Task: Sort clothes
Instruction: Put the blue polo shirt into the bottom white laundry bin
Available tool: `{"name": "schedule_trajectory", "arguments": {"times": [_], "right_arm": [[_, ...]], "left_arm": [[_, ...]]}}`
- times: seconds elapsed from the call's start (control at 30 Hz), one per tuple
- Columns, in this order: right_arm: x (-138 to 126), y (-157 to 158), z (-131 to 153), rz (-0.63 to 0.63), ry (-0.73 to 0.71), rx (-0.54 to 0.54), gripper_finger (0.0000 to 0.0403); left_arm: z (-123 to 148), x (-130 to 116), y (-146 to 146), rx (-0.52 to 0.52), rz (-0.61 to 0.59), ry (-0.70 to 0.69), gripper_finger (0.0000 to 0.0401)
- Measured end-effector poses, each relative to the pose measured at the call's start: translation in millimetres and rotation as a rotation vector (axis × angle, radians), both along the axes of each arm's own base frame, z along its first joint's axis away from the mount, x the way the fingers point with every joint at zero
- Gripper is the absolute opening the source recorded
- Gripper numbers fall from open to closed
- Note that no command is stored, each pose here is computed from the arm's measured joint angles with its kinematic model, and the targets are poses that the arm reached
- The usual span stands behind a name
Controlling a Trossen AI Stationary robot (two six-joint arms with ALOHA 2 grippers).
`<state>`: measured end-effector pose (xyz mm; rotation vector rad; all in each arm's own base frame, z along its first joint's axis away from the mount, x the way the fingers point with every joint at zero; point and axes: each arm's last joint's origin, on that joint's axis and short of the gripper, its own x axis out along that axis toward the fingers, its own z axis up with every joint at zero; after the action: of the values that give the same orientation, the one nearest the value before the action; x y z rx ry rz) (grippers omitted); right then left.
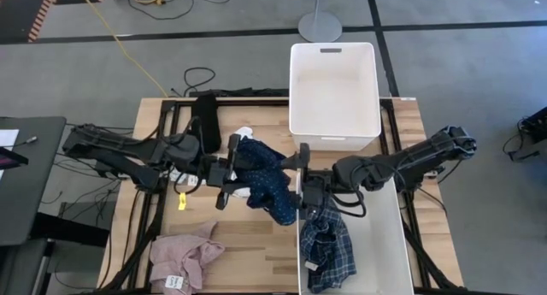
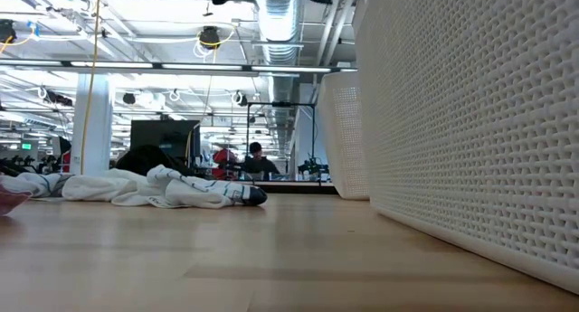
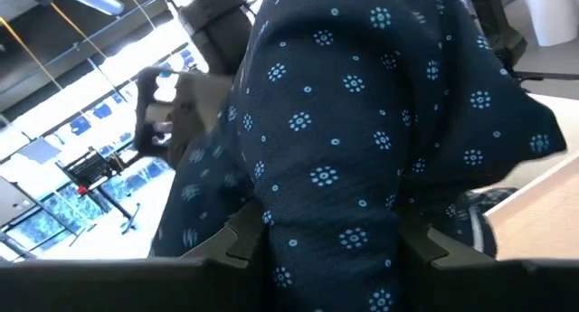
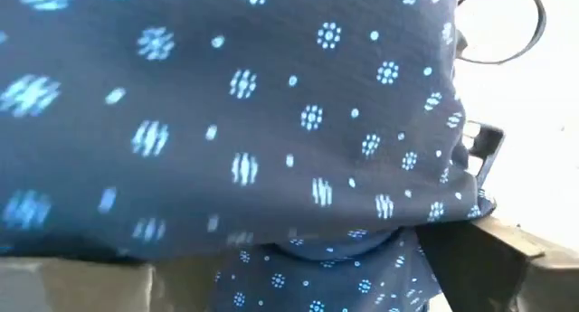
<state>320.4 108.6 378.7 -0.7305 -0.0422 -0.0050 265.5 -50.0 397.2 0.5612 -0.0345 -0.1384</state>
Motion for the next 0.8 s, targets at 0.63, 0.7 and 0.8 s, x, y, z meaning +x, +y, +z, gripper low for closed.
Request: {"name": "schedule_trajectory", "arguments": {"times": [0.63,0.7,0.8], "right_arm": [[-2.5,6.3,3.4,0.045,-0.032,-0.004,0.0342],[-2.4,6.2,3.2,0.048,-0.030,-0.003,0.0321],[-2.4,6.3,3.3,0.051,-0.031,-0.002,0.0276]], "left_arm": [[-20.9,33.4,-1.2,-0.034,-0.052,0.019,0.0133],[-21.2,33.8,-1.2,-0.055,-0.051,0.022,0.0156],[-21.5,34.2,-1.0,-0.082,-0.054,0.027,0.0182]]}}
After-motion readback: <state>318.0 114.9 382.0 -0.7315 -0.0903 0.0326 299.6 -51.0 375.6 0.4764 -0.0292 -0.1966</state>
